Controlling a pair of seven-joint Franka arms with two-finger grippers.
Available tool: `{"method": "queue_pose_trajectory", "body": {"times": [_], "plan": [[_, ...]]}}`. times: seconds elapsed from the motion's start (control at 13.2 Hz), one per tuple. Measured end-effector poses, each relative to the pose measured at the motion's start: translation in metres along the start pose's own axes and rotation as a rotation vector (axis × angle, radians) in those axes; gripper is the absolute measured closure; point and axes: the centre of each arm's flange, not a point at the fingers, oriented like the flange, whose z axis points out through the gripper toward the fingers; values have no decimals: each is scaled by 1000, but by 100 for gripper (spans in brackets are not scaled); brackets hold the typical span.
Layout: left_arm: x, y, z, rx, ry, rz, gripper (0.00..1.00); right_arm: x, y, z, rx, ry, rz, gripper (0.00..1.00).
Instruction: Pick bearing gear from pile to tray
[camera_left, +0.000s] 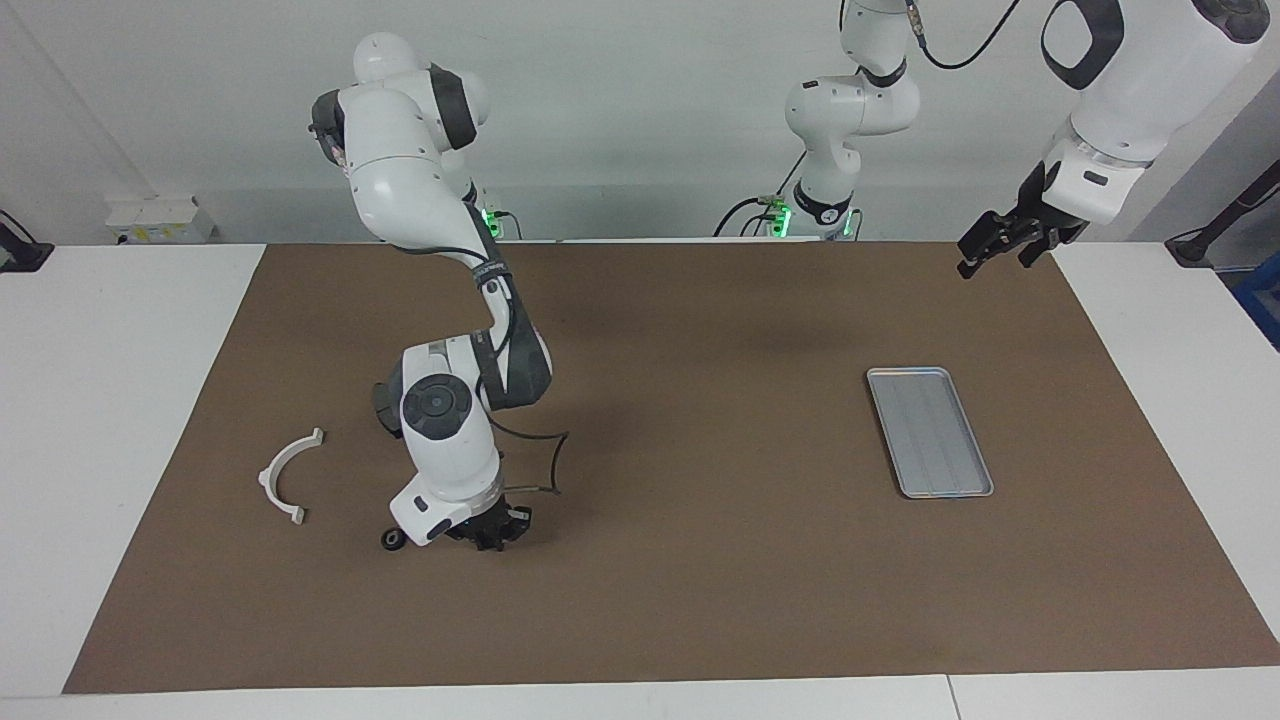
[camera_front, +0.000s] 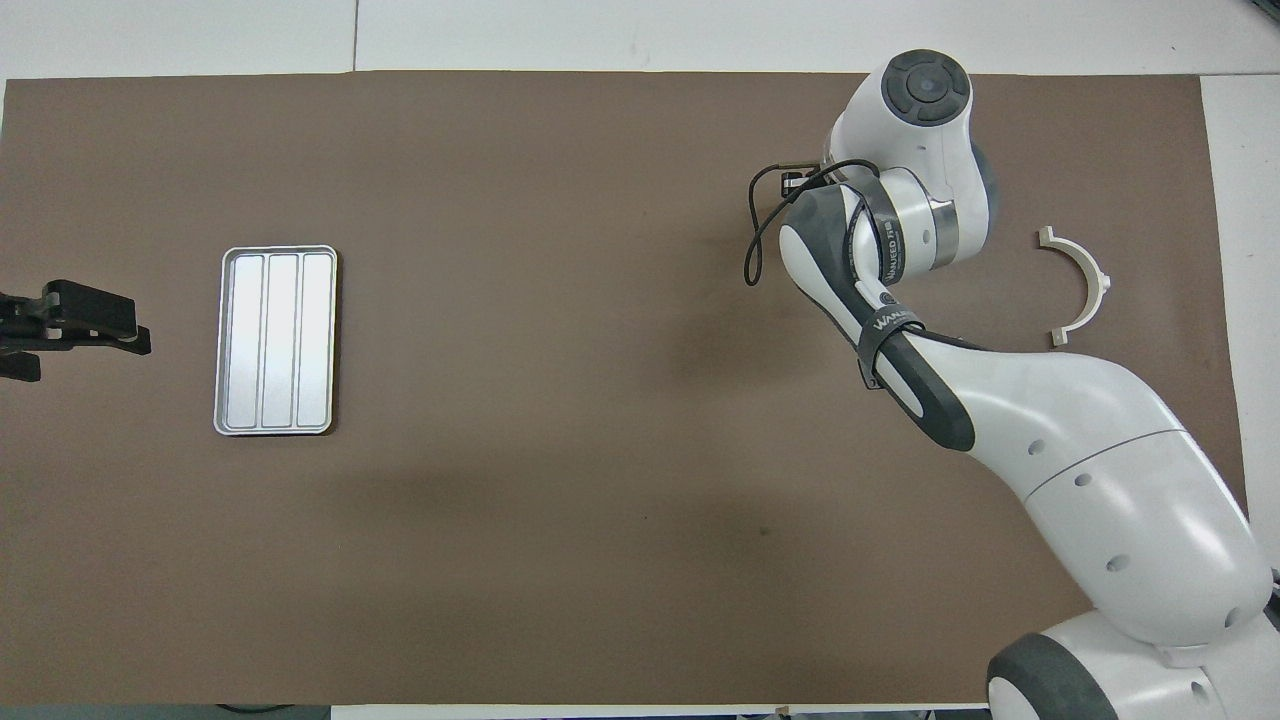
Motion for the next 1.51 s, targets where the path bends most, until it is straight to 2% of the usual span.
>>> {"method": "queue_pose_trajectory", "body": {"times": [0.15, 0.38, 0.6, 0.76, 0.98, 1.21, 1.36, 1.51], "plan": [[0, 0, 0, 0, 0, 0, 0, -2, 1, -19, -15, -41, 2, 76], [0, 0, 0, 0, 0, 0, 0, -20, -22, -113, 3, -114, 3, 76], [0, 0, 0, 0, 0, 0, 0, -64, -71, -211, 47, -135, 117, 76], [0, 0, 0, 0, 0, 0, 0, -97, -126, -238, 68, -132, 223, 76], [0, 0, 0, 0, 0, 0, 0, -144, -207, -246, 77, -128, 348, 76], [0, 0, 0, 0, 0, 0, 0, -175, -261, -248, 120, -99, 407, 76], [0, 0, 0, 0, 0, 0, 0, -183, -282, -231, 127, -85, 421, 76], [0, 0, 0, 0, 0, 0, 0, -185, -299, -190, 99, -64, 416, 76]]}}
